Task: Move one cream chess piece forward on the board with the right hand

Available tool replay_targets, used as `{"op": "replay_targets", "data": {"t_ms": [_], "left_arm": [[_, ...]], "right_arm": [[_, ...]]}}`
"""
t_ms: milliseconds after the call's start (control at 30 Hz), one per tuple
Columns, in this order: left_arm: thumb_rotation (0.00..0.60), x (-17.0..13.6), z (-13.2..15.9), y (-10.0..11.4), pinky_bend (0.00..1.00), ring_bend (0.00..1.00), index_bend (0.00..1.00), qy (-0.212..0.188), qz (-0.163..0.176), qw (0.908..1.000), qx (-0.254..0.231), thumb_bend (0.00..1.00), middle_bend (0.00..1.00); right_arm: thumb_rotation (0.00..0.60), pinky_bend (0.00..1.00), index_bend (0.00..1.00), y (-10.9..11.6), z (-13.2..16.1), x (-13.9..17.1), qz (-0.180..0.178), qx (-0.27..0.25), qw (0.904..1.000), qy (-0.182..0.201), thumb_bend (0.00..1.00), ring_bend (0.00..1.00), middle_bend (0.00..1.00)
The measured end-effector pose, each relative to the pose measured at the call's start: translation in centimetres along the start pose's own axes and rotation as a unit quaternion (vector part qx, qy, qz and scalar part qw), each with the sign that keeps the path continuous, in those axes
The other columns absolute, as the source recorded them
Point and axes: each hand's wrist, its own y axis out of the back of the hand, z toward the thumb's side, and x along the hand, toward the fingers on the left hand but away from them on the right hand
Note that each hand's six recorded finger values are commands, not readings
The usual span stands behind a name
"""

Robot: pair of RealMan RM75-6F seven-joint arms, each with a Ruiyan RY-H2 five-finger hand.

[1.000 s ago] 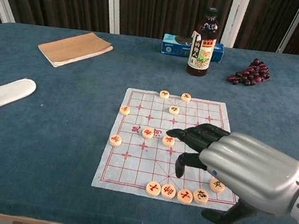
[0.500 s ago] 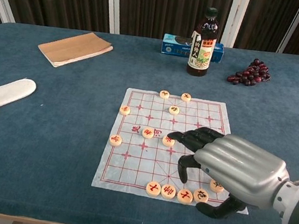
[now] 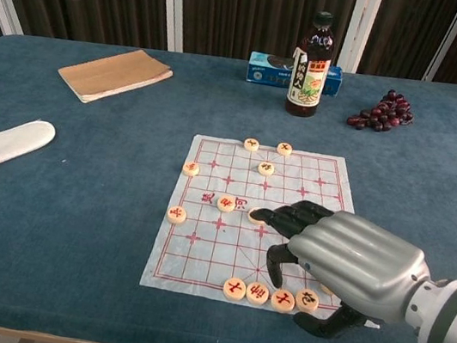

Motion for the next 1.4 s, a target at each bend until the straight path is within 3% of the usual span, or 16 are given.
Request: {"op": "replay_targets", "data": {"t_ms": [633,1067,1400], "left_arm": [[0.6,-0.1,0.0,0.1,0.01,0.0,0.0,0.0,0.003,1.0,-0.004,0.45,0.0],[0.6,-0.1,-0.1,0.3,0.01,0.0,0.0,0.001,0.006,1.0,-0.005,0.45,0.0],[0.6,-0.1,-0.2,0.3,0.01,0.0,0.0,0.004,0.006,1.0,-0.002,0.45,0.0]], "right_arm": [[0.6,0.0,0.66,-0.1,0.2,-0.4,0.001,0.002,1.0,-0.004,0.48,0.0,0.05],[0.6,0.0,0.66,2.3,-1.1,-0.3,-0.035,-0.039,0.9984,-0.021,0.48,0.0,0.05],[0.6,0.0,0.66,2.5,-0.3,-3.4,-0.021,-0.02,0.999,-0.032,0.48,0.0,0.05]]}}
